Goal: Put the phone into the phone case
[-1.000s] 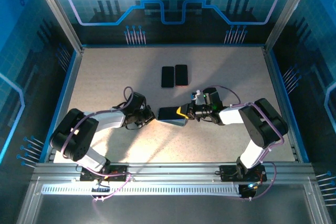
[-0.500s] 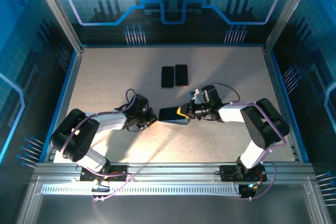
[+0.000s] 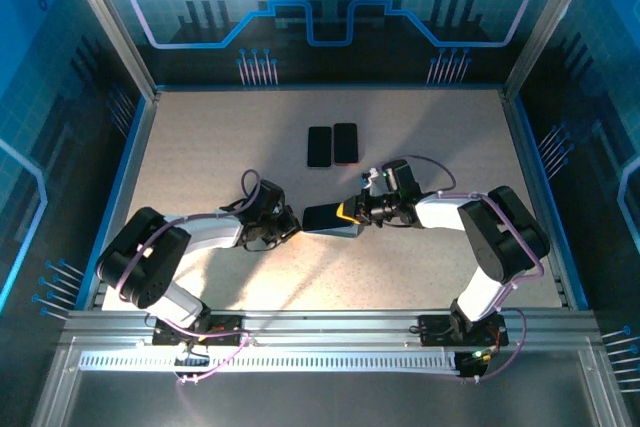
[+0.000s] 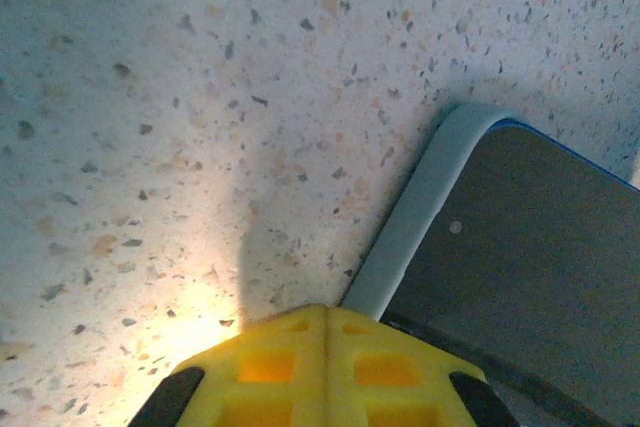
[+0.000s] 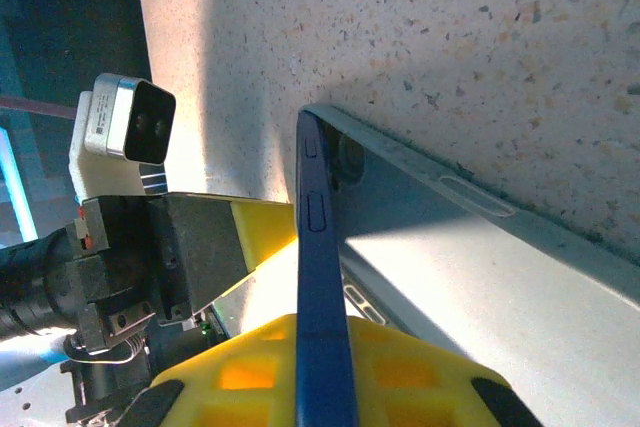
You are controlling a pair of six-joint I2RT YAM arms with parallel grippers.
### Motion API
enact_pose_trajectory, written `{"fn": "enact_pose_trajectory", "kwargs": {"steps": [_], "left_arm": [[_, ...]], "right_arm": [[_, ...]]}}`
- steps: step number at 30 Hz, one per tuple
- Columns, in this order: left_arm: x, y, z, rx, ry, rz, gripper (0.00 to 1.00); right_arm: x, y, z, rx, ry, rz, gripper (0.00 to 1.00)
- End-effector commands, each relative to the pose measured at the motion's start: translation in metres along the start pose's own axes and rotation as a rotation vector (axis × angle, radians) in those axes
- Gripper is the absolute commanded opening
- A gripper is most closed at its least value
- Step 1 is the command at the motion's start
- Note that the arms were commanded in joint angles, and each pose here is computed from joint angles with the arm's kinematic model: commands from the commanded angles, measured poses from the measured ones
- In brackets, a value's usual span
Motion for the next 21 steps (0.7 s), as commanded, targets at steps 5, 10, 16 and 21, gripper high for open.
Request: {"fn": "enact_pose_trajectory", "kwargs": {"steps": [5,10,16,21], "left_arm": [[-0.008,-0.011,-0.003,0.002,-0.019,0.028,0.05],[-0.008,-0.012,-0.008,-0.001,-0.040,0.035,0.05],[-0.006,-0.011,-0.013,-0.013,-0.050,0.034,0.05],[0.009,-0.003,-0.020,-0.013,-0.044,-0.009,0.05]], "right_arm": [[-0.008,-0.012,-0.017,-0.052,-0.083,0.061,0.00],[-0.006,-0.013,-0.018,-0.039,-0.099,0.072,0.00],[-0.004,-0.015,-0.018,-0.022,-0.116,0.079,0.00],[0.001,-0.015,-0.017,-0.006,-0.135,0.079,0.00]]}}
Point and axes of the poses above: each hand's point on the last joint's axis, 136 mm out from that joint toward the fingers, its own x axis back along the fingers, its own z axis along the line the jaws close on, y = z × x, the point moved 7 cm from there along x, back along the fingers, and after that the axes turned 4 degrees about x, right-handed, at the moved point
